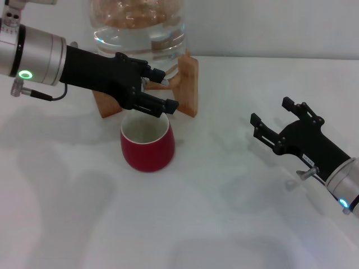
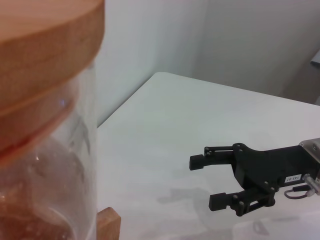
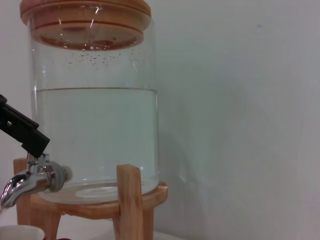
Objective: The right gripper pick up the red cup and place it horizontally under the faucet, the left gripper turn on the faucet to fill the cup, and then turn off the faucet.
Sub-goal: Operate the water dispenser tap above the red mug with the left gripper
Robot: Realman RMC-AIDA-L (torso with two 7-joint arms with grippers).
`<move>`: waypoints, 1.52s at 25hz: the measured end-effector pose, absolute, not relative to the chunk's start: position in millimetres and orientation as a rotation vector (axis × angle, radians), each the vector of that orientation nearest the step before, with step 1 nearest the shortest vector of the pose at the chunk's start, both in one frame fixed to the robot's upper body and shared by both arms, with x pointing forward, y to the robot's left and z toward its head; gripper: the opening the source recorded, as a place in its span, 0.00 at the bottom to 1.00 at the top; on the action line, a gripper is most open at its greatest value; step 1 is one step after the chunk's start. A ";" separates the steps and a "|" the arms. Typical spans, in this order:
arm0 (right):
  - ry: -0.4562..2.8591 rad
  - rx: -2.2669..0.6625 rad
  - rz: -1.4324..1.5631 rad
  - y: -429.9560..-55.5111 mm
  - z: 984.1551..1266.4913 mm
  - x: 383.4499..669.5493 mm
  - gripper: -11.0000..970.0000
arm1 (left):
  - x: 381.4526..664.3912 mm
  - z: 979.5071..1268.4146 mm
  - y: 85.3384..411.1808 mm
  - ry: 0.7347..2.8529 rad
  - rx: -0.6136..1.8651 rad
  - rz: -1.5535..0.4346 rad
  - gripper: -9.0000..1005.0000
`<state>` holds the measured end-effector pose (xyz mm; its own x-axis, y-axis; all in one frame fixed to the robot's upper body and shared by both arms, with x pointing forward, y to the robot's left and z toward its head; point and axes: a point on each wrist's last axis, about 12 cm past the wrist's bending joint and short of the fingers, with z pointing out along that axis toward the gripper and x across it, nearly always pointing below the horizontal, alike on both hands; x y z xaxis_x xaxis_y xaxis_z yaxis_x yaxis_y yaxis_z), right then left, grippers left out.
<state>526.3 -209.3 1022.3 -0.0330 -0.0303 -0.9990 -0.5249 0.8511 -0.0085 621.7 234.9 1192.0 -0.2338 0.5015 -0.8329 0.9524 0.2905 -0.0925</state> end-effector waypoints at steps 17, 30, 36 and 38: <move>1.560 -0.447 0.421 -210.1 1022.6 524.9 0.86 | 621.8 1192.1 233.9 1.886 1.324 -0.812 0.88; 1.562 -0.446 0.420 -210.6 1022.2 524.4 0.86 | 623.1 1192.9 233.0 1.897 1.336 -0.801 0.88; 1.559 -0.446 0.423 -209.5 1022.9 524.9 0.86 | 625.4 1192.7 232.9 1.901 1.330 -0.779 0.88; 1.558 -0.446 0.424 -209.3 1023.1 525.0 0.86 | 626.3 1193.0 232.5 1.902 1.329 -0.771 0.88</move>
